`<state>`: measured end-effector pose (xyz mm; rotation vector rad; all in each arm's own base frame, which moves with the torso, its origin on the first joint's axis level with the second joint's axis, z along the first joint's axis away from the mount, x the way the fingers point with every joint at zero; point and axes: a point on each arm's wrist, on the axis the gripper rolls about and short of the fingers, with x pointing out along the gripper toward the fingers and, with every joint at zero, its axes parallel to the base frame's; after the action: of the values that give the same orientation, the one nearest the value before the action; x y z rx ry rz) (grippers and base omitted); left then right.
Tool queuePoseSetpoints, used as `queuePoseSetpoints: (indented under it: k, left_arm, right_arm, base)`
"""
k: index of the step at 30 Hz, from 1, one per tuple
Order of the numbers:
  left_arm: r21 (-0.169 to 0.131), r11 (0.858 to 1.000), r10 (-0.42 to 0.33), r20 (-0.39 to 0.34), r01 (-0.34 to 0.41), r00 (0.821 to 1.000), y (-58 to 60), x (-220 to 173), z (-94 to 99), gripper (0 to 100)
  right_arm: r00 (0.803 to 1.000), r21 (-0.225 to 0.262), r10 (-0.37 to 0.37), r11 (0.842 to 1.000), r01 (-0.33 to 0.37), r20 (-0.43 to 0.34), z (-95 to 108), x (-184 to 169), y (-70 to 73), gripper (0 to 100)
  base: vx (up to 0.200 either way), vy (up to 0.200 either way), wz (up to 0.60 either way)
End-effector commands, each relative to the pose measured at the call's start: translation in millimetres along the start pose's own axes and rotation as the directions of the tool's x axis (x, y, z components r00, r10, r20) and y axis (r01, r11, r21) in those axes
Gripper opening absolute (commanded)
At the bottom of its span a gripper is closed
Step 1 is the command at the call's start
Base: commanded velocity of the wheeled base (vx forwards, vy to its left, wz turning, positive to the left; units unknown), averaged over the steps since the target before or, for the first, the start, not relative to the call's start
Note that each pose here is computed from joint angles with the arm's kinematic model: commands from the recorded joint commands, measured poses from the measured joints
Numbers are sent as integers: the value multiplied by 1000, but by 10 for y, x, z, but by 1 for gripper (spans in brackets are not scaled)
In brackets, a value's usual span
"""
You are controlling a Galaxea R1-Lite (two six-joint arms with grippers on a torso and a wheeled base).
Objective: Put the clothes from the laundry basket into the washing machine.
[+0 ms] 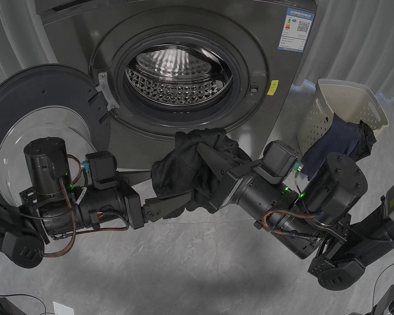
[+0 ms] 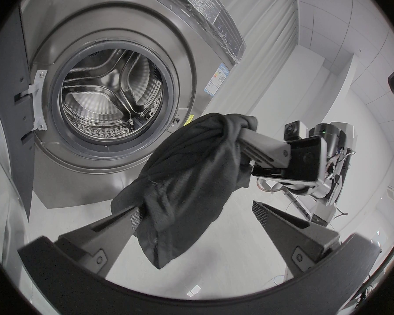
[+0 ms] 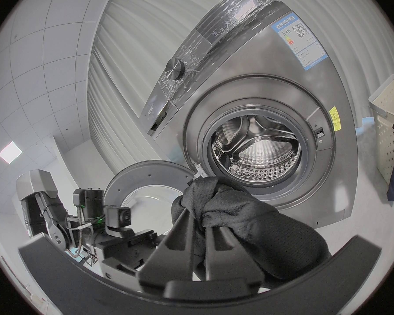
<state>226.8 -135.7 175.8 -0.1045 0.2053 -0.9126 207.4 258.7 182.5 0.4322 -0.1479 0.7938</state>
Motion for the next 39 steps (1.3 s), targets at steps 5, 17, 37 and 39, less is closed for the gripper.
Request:
queuePoseSetpoints:
  k: [5,17,37,39]
  left_arm:
    - [9,1000,21,-8,-20,1000,146,275,-151,100]
    - [36,999,33,53,-35,998,173,393,-130,0]
    - [114,992,9,358,-53,934,-203,-276,318,0]
    - [107,993,-1,392,-44,920,-243,-347,402,0]
  right_arm:
    - [1000,1,3,1000,-3,-2,-4,-24,8,0]
    - [1000,4,9,1000,-9,-9,-31,-22,27,0]
    - [996,-24,-64,998,63,-67,-167,-88,-231,100]
    - [993,-37,-86,996,83,-80,-186,-124,-289,100]
  base:
    - [0,0,0]
    - [0,0,0]
    - [0,0,0]
    - [0,0,0]
